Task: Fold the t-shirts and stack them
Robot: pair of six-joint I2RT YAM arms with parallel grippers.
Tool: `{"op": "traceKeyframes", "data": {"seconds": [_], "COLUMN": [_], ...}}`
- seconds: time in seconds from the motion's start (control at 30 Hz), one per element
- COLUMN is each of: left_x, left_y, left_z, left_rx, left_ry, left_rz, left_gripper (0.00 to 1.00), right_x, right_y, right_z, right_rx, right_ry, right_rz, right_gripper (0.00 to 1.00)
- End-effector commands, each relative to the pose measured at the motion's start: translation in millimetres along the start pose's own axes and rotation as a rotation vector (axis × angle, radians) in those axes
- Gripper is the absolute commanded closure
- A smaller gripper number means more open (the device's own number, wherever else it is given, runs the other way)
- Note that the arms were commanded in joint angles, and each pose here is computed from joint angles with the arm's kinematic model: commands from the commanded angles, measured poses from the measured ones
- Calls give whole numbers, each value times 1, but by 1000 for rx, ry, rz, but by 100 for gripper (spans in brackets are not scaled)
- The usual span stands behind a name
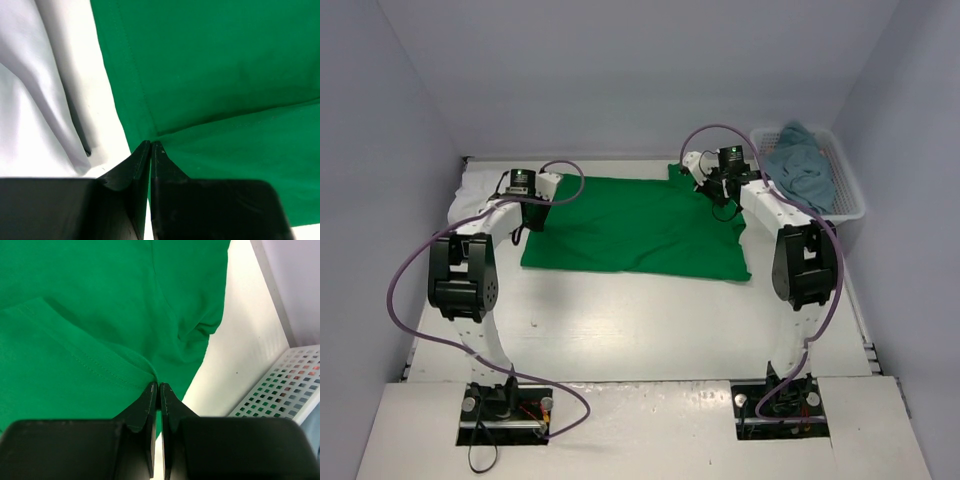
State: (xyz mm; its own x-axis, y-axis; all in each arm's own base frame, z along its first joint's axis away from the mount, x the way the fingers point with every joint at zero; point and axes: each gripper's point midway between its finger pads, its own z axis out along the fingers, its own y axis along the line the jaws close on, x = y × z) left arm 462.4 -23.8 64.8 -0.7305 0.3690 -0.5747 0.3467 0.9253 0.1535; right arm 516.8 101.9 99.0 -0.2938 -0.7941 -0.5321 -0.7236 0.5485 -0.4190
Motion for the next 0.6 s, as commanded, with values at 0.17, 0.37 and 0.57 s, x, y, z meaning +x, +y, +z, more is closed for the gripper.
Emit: {"op": "traceKeyframes", "data": {"seconds": [0.17,0.37,0.57], "left_x": [-47,-61,-79], "left_y": [30,35,40], "left_z": [-9,-17,-28], "left_rx": [-110,-143,-172], "left_ry": [-129,-203,-293], "left_rz": [-9,-33,-50], "left_gripper": [100,100,100], "right_x": [-13,-13,-15], "right_y": [-40,-47,-53], "right_z": [-1,3,5], "right_rx": [98,109,124], "right_ry": [-41,-44,-47], "right_rz": [0,11,20], "right_gripper": [100,100,100]}}
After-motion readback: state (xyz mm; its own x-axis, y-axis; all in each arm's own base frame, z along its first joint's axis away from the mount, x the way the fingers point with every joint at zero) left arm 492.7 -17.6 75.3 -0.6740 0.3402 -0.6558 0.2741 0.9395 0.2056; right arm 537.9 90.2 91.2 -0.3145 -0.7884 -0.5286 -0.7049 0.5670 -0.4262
